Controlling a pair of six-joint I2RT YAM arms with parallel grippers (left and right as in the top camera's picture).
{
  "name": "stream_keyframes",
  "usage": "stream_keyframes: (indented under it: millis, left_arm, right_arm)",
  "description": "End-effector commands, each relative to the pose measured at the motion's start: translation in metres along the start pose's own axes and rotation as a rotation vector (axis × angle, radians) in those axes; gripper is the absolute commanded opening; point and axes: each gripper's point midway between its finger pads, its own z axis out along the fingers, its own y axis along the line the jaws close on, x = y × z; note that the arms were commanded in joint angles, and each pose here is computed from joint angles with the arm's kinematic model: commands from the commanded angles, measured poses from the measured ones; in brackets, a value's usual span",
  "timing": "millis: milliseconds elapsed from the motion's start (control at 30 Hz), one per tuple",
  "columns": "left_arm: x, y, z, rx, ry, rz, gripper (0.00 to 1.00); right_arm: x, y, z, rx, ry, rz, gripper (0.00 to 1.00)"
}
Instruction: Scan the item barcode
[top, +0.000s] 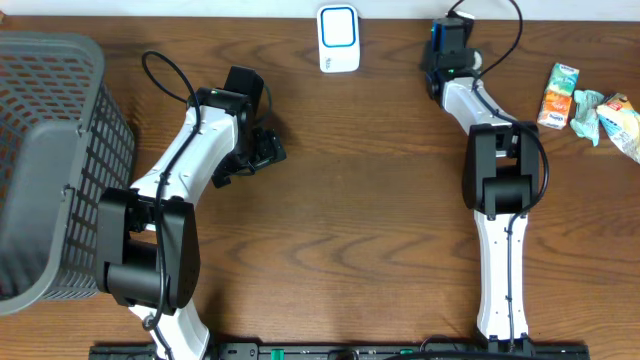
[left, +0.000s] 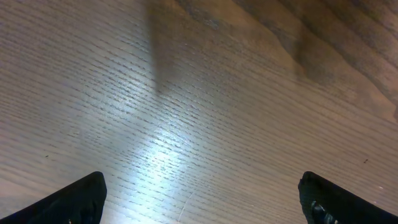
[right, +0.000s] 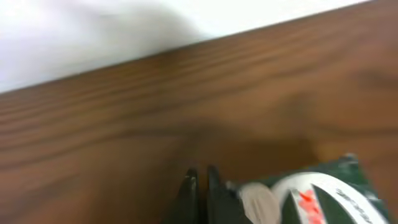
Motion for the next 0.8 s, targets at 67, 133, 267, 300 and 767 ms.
stream_keyframes:
  millis: [67,133,267,300,767]
  left_arm:
    - [0.001,0.004,0.002,-0.017,0.001,0.007,0.97]
    - [0.001,0.004,0.002,-0.017,0.001,0.007,0.98]
    - [0.001,0.004,0.002,-0.017,0.001,0.007,0.97]
    - [0.001,0.004,0.002,-0.017,0.001,0.007,0.97]
    - [0.001,0.004,0.002,-0.017,0.001,0.007,0.98]
  right_arm:
    - [-0.067,-0.084,-0.032,0.32,-0.092,-0.041,0.01]
    - [-0.064,-0.094,-0.031,0.334,-0.069,-0.047,0.01]
    - [-0.04,-0.05,-0.02,0.046,0.042,-0.101,0.01]
    - [-0.034,-0.031,-0.02,-0.07,0.065,-0.126,0.01]
    - [-0.01,-0.009,-0.012,-0.267,0.144,-0.048,0.01]
